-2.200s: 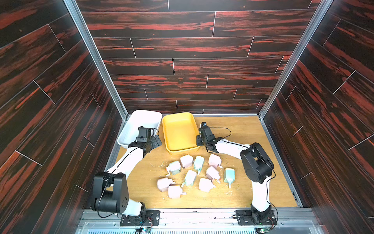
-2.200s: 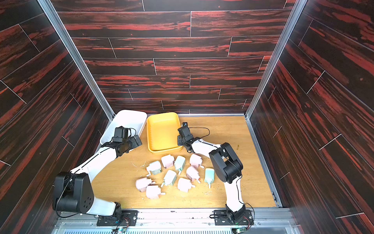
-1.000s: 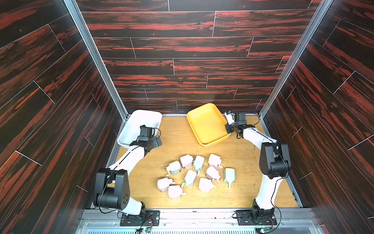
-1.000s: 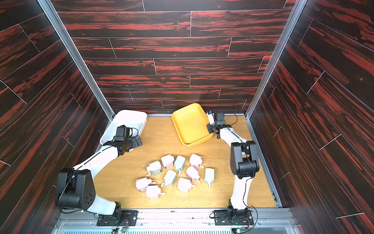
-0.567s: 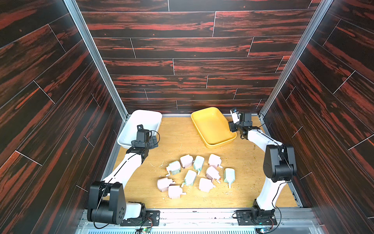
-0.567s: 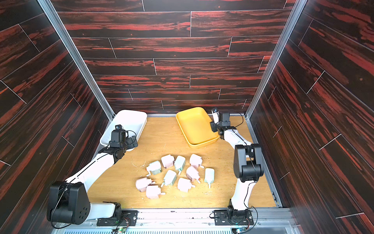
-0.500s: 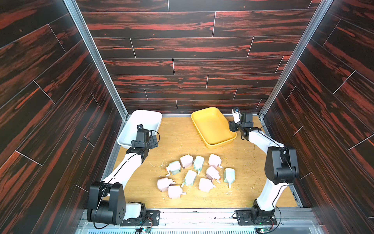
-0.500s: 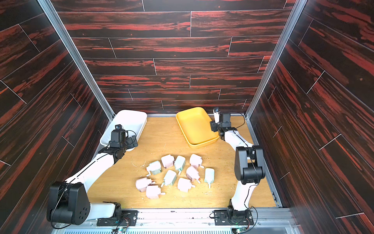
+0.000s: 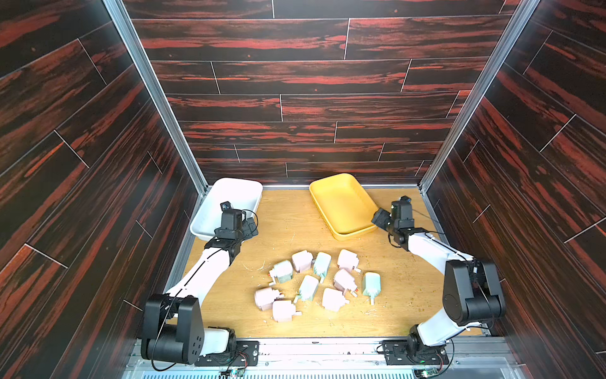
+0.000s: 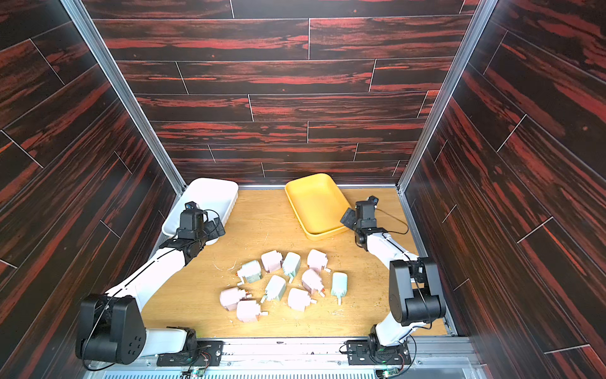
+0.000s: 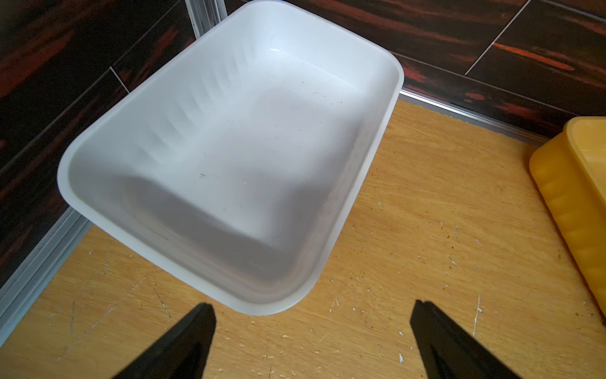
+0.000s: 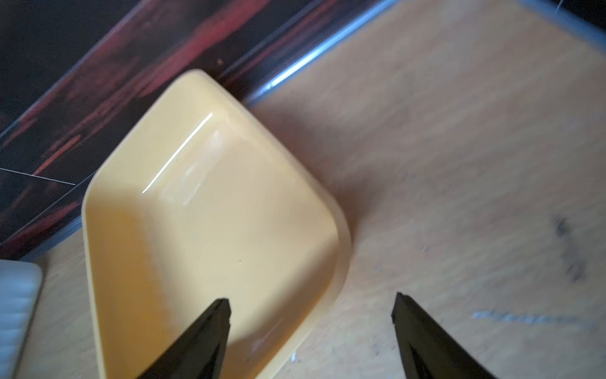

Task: Place the pencil sharpeners by color into the storage box
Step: Move the storage box to the center of the board.

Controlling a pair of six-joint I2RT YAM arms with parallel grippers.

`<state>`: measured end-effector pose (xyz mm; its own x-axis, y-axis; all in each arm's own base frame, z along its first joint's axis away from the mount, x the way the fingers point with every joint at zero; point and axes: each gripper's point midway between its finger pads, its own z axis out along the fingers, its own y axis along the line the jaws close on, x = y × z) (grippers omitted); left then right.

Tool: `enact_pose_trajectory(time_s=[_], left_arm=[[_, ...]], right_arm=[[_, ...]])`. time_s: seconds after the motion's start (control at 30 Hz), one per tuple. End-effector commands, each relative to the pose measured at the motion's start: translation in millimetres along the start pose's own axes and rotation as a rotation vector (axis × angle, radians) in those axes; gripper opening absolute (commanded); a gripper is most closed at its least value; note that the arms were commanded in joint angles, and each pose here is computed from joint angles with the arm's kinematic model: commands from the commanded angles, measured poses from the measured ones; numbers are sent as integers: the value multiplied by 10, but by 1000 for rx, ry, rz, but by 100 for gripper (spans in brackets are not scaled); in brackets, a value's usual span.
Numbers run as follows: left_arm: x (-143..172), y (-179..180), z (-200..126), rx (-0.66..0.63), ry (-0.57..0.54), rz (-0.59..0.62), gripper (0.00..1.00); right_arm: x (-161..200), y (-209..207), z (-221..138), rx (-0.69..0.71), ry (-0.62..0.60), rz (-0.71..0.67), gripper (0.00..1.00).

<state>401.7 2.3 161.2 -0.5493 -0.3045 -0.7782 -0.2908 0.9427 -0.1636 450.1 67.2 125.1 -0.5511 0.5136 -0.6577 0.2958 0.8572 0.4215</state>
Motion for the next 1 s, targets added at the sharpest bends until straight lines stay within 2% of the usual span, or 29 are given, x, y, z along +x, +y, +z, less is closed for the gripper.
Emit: enact_pose_trajectory(time_s=[0.0, 0.23, 0.57, 0.8, 0.97], left_arm=[[9, -25, -34, 16, -5, -14, 100], [74, 6, 27, -5, 22, -1, 100], [110, 40, 80, -28, 35, 10, 100], [131, 53, 104, -39, 48, 19, 100], [146, 66, 114, -46, 52, 22, 100]], right_arm=[[124, 182, -60, -21, 23, 172, 81], [505, 288, 54, 3, 93, 240, 74], [642, 281, 113, 51, 98, 255, 56], [652, 284, 178, 60, 103, 243, 39], [656, 272, 194, 68, 101, 234, 18]])
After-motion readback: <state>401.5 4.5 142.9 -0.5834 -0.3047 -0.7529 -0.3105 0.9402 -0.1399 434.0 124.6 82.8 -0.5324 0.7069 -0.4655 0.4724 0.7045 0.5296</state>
